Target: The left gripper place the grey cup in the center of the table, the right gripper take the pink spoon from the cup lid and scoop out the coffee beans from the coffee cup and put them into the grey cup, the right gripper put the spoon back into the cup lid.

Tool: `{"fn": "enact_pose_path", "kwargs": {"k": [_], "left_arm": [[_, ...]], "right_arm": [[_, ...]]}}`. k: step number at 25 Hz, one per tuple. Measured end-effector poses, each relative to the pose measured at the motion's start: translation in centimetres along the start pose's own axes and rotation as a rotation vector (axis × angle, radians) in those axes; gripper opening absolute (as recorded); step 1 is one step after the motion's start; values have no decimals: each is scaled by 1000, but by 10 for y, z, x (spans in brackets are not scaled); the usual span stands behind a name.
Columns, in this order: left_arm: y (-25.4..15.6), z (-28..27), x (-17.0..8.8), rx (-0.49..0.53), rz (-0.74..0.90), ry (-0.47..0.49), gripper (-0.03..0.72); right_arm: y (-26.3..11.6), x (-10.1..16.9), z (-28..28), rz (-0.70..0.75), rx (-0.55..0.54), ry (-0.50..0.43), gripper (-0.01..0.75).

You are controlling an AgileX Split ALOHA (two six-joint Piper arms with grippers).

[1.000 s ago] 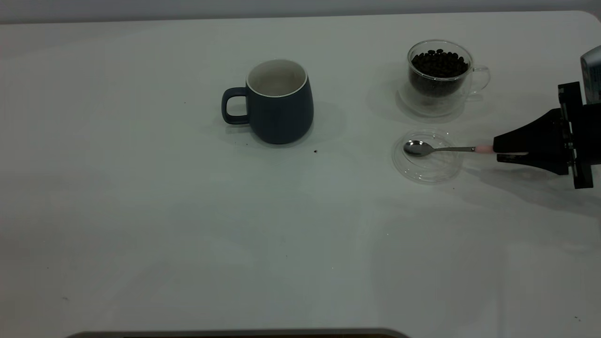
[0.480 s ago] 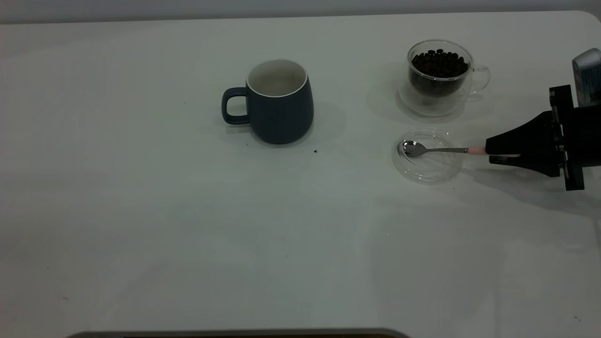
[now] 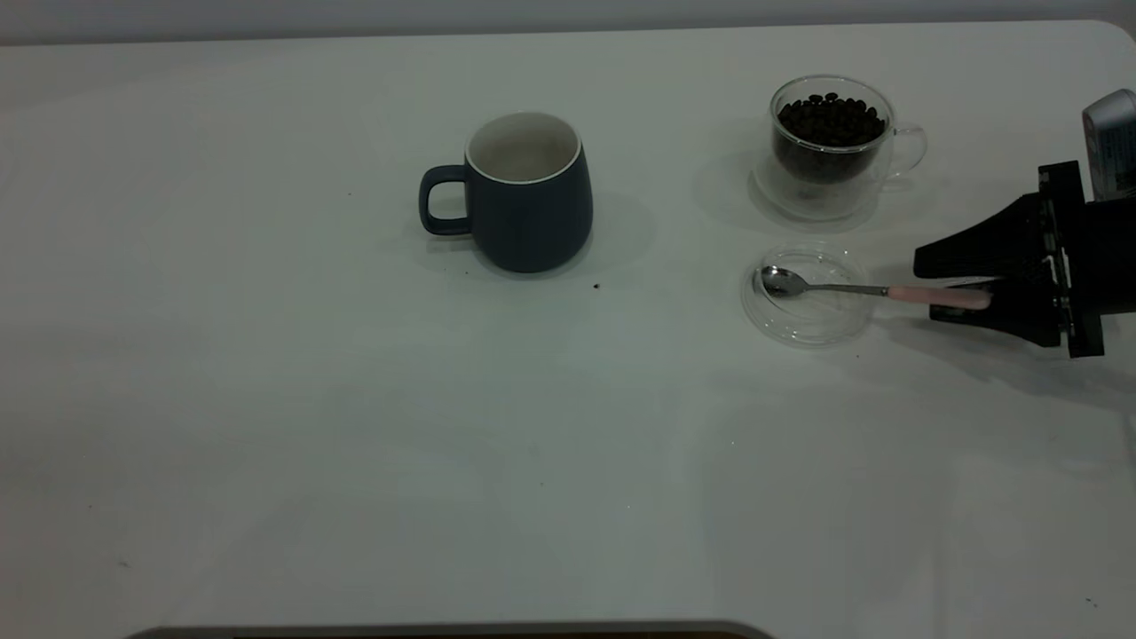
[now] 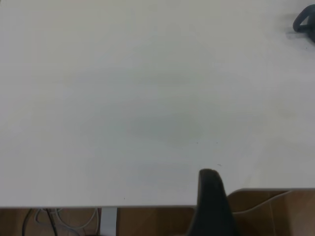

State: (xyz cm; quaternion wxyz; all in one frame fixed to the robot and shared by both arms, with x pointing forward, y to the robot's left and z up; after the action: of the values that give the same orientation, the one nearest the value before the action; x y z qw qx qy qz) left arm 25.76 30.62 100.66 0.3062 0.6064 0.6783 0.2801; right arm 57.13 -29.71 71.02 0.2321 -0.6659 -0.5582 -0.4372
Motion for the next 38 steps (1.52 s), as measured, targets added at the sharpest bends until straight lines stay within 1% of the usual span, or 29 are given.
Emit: {"fn": "enact_pose_path", "kwargs": {"k": [1,3,6,9,12,16,20,23,27,29,31,33,36,38], "left_arm": [[0,0,0,0,0,0,586],[0,0,0,0,0,0,586],[0,0,0,0,1,0,586],[0,0,0,0,1,0,586],[0,0,0,0,1,0,586],[0,0,0,0,1,0,586],[0,0,0,0,1,0,586],[0,0,0,0,1,0,586],[0,0,0,0,1,0,586],[0,0,0,0,1,0,586],[0,0,0,0,1,0,586],[0,0,0,0,1,0,586],[0,0,0,0,0,0,586],[0,0,0,0,0,0,586]], "right_arm": [[0,0,0,0,0,0,548],[0,0,0,1,0,-1,581],[0,-3,0,7,2,-23,589],[2,-7,-4,-2,9,-78,589],[13,-4,-19,-24,-6,-147,589],[33,9,-57,-58,-32,-261,589],[48,44,-96,-117,-24,-380,589],[52,83,-121,-155,-2,-476,589],[44,145,-144,-228,25,-619,589],[35,179,-152,-279,30,-680,589],[22,206,-160,-310,41,-741,589],[8,231,-165,-355,56,-781,589],[-17,254,-172,-418,61,-809,589],[-36,257,-175,-433,69,-811,589]]}}
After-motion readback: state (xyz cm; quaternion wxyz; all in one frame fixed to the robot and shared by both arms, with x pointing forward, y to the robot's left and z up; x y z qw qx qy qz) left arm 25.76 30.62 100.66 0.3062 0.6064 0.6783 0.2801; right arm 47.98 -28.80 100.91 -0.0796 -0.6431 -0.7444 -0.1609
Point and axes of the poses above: a point on each arm's last joint axis where the gripper is mounted, z pointing out along that axis toward the gripper, x along the wrist's bending axis when the last joint is at zero, y = z × x, the point moved 4 cm from there along z, pointing out along that axis toward the gripper, and after that the axes turned 6 degrees about -z, right-handed, at the moved point
